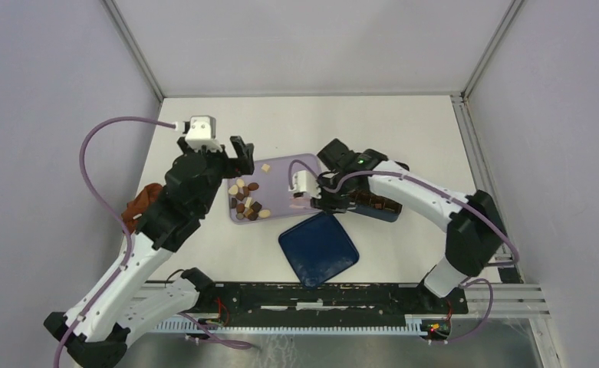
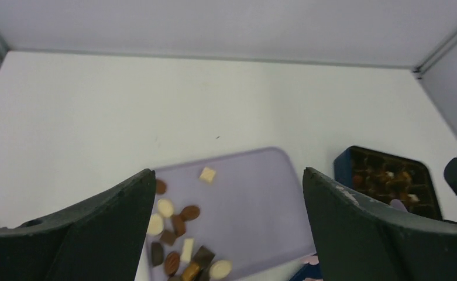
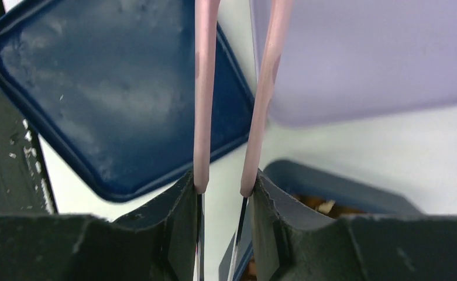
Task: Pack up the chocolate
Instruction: Pick up the fake chocolate from the plate, then place the fake chocolate in the packing box.
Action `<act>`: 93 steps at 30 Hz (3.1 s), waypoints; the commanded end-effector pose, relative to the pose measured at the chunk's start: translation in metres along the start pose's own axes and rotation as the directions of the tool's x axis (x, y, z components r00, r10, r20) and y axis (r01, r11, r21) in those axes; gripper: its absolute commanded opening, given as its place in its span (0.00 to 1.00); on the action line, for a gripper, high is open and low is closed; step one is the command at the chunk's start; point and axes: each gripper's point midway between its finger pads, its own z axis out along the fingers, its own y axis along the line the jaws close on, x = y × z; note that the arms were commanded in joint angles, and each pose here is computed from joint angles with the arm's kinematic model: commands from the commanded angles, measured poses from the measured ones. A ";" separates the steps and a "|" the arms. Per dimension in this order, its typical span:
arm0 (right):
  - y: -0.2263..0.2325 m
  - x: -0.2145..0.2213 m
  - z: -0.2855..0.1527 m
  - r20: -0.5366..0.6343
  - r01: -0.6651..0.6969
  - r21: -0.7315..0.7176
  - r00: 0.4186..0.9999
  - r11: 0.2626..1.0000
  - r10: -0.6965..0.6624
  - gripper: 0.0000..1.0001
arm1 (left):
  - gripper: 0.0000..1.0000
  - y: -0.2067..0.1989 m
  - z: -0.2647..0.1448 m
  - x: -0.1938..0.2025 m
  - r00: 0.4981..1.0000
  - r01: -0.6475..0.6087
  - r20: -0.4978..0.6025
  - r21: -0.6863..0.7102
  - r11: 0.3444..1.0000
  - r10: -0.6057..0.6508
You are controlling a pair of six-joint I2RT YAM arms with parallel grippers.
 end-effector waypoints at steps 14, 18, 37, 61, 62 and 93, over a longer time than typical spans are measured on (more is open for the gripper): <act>-0.042 -0.080 0.087 -0.190 0.172 0.045 0.969 0.984 -0.160 0.41 | 1.00 0.109 -0.052 0.038 0.985 -0.154 0.015 -0.383 0.911 0.173; -0.031 -0.086 0.097 -0.200 0.195 0.033 0.962 0.980 -0.184 0.44 | 1.00 0.111 -0.051 0.038 0.985 -0.152 0.012 -0.384 0.911 0.170; -0.032 -0.097 0.128 -0.250 0.233 0.037 0.944 0.972 -0.216 0.48 | 1.00 0.125 -0.055 0.034 0.987 -0.124 0.038 -0.429 0.895 0.155; -0.039 -0.093 0.136 -0.313 0.250 0.079 0.925 0.965 -0.214 0.36 | 1.00 0.125 -0.054 0.034 0.988 -0.121 0.038 -0.425 0.897 0.152; -0.041 -0.093 0.136 -0.316 0.252 0.088 0.925 0.964 -0.213 0.35 | 1.00 0.125 -0.054 0.034 0.988 -0.121 0.039 -0.423 0.898 0.151; -0.025 -0.070 -0.018 0.060 0.055 0.084 0.996 0.995 -0.060 0.11 | 1.00 0.127 -0.055 0.036 0.987 -0.124 0.039 -0.430 0.894 0.156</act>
